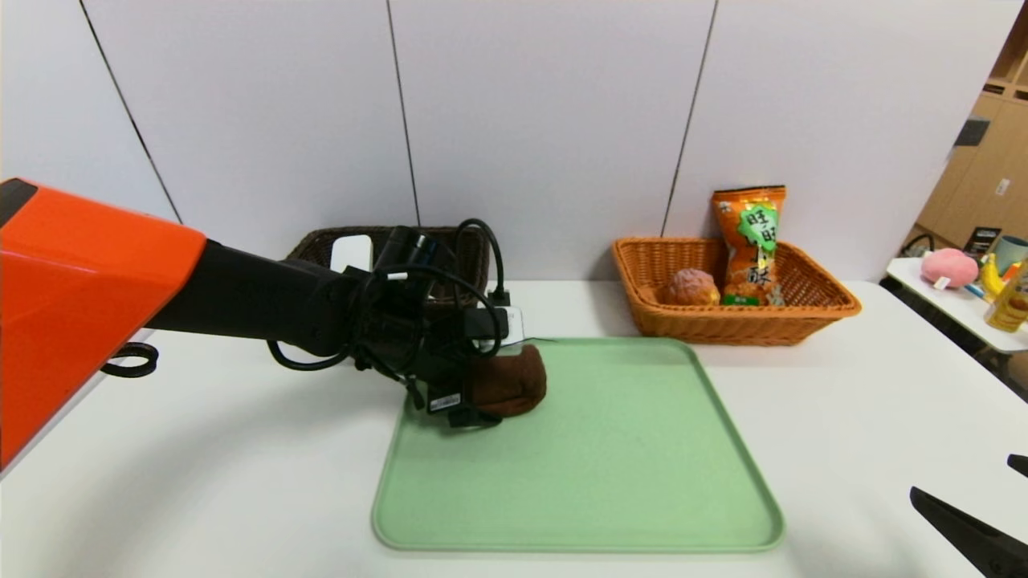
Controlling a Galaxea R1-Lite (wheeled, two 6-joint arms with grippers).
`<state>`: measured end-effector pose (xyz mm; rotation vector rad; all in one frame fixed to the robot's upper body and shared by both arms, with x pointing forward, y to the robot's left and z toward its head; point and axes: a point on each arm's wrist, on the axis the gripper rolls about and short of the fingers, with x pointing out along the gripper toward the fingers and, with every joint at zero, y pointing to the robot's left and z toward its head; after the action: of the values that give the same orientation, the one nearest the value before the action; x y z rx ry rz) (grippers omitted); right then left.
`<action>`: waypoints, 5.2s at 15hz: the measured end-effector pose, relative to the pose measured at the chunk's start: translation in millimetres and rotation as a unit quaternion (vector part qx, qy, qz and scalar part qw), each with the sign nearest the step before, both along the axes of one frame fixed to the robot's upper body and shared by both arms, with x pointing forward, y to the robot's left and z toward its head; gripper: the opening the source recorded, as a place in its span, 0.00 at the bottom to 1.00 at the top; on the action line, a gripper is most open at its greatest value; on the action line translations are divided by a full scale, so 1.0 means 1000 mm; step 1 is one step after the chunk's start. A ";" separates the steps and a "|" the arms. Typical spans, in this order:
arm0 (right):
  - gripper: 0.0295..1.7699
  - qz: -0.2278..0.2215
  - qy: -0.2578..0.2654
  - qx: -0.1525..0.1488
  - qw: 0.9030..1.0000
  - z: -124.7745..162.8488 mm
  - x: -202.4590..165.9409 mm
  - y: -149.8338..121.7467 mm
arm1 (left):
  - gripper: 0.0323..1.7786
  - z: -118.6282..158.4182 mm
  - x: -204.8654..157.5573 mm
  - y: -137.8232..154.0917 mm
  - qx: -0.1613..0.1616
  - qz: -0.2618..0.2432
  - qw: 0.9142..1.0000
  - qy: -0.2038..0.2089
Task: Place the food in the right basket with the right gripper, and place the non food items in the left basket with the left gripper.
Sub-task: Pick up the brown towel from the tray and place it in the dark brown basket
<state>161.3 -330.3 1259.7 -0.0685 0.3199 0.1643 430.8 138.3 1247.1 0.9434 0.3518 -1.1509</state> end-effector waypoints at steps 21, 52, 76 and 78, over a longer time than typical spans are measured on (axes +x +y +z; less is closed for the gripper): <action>0.97 0.007 0.003 0.001 1.000 -0.002 0.000 0.000 | 0.21 0.032 -0.001 -0.001 -0.060 0.045 0.997 0.007; 0.97 0.009 -0.051 0.004 0.999 0.020 -0.005 0.000 | 0.21 0.062 0.039 0.033 -0.478 0.468 0.735 -0.112; 0.97 0.009 -0.046 0.005 0.999 0.017 -0.004 0.000 | 0.21 0.030 0.058 0.021 -0.490 0.445 0.737 -0.140; 0.97 0.009 -0.044 0.004 0.999 0.016 -0.004 0.000 | 0.21 0.028 0.059 0.021 -0.490 0.443 0.737 -0.143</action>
<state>157.3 -330.2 1275.9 -0.0698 0.2309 0.1802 490.0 159.1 1274.8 -0.0704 -0.1050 -0.1622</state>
